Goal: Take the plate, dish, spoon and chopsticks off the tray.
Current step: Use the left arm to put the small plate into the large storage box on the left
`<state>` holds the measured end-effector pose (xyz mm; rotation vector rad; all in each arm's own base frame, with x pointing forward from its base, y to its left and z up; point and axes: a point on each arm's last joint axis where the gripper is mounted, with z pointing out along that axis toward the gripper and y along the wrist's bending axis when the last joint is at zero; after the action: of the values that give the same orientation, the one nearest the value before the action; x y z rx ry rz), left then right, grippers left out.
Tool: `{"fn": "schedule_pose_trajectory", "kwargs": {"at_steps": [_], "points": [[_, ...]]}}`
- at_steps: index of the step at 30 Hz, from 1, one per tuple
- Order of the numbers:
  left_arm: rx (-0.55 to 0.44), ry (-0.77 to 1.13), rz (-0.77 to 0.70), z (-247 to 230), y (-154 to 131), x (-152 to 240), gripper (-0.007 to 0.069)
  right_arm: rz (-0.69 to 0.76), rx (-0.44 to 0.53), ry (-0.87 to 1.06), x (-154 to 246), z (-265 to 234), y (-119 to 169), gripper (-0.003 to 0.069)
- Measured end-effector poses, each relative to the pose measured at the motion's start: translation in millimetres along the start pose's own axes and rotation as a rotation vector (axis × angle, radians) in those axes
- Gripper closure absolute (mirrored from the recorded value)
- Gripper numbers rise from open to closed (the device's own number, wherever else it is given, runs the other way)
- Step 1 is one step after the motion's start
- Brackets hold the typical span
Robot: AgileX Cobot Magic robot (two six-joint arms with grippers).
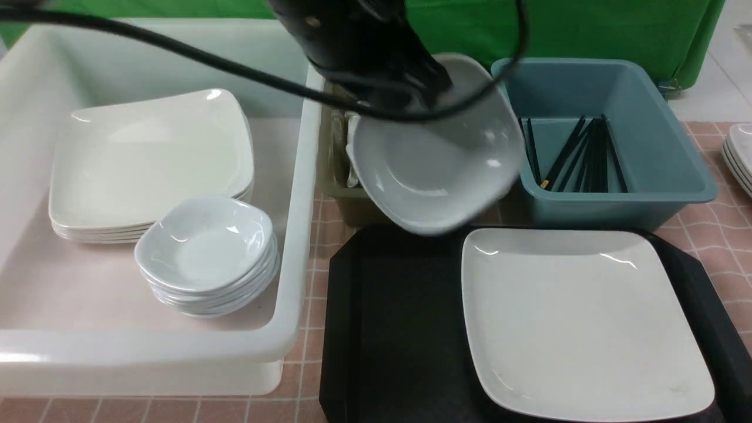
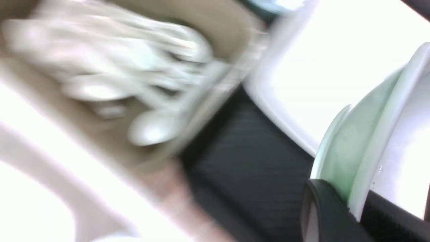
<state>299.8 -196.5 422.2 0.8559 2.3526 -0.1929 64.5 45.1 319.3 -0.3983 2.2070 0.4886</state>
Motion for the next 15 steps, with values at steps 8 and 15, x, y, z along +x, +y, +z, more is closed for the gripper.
{"fn": "schedule_pose_trajectory", "kwargs": {"at_steps": [8,15], "points": [[-0.134,0.078,-0.483,-24.4,118.3,79.2,0.0616,-0.003,0.000,-0.004,-0.4,0.0,0.0,0.0419],[0.011,0.095,-0.869,6.6,183.7,153.8,0.0616,-0.003,0.000,-0.004,-0.4,0.0,0.0,0.0419]]}}
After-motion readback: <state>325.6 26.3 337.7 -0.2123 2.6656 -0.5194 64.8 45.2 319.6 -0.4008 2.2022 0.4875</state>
